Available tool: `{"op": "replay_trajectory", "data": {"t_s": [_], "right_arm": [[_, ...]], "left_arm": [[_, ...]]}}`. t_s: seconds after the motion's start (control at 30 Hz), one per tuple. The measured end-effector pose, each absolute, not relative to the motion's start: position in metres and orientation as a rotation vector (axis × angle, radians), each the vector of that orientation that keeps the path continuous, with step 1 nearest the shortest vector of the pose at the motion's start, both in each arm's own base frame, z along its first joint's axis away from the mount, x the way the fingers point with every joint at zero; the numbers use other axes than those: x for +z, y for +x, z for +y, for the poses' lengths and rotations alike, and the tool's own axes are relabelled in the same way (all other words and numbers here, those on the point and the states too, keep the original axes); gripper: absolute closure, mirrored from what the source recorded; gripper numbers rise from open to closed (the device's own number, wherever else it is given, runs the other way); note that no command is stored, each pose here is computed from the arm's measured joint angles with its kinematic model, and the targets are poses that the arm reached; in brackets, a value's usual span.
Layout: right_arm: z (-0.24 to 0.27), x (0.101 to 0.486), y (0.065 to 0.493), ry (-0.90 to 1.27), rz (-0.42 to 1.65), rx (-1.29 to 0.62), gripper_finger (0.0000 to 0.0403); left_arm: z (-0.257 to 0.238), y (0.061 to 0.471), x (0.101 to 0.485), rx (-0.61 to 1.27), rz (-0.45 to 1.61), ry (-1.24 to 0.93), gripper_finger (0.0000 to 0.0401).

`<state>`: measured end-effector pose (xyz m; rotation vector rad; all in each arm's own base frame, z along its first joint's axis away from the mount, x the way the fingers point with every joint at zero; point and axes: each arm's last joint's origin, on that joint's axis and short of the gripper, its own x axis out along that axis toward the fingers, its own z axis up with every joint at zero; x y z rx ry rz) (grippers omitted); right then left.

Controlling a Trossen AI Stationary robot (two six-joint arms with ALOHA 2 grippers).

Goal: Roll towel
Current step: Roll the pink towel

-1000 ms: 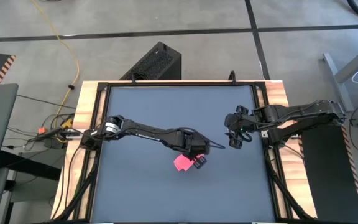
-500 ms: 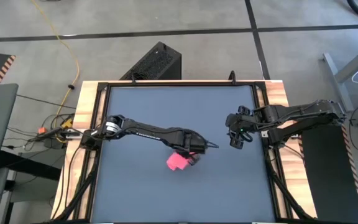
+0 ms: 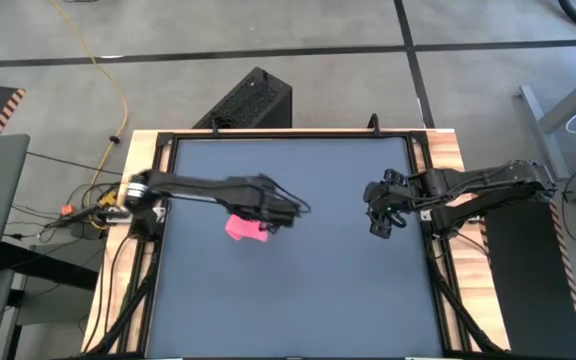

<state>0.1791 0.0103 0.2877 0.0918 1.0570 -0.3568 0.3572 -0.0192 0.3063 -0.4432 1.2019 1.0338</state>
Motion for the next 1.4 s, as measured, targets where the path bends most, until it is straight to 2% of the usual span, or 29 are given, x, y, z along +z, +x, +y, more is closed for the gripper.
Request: {"op": "replay_trajectory", "data": {"t_s": [0.1,0.2,0.33,0.57,0.8,1.1,1.4], "right_arm": [[0.01,0.288,0.18,0.096,1.042,-0.356,0.0143],[0.011,0.289,0.181,0.097,1.036,-0.353,0.0143],[0.011,0.289,0.181,0.098,1.033,-0.353,0.0143],[0.011,0.289,0.181,0.098,1.034,-0.353,0.0143],[0.009,0.289,0.182,0.105,1.026,-0.361,0.0143],[0.002,0.29,0.183,0.112,1.019,-0.386,0.0143],[-0.001,0.29,0.183,0.118,1.018,-0.397,0.0143]], "left_arm": [[-0.007,0.329,0.322,1.09,1.146,-0.52,0.0401],[0.0,0.3,0.321,1.123,1.129,-0.585,0.0401],[0.0,0.259,0.301,1.109,1.105,-0.766,0.0401],[-0.021,0.187,0.255,1.203,1.159,-0.982,0.0401],[-0.04,0.144,0.263,1.324,1.18,-1.003,0.0401],[-0.044,0.13,0.276,1.302,1.143,-1.072,0.0401],[-0.054,0.168,0.248,1.21,1.047,-1.042,0.0401]]}}
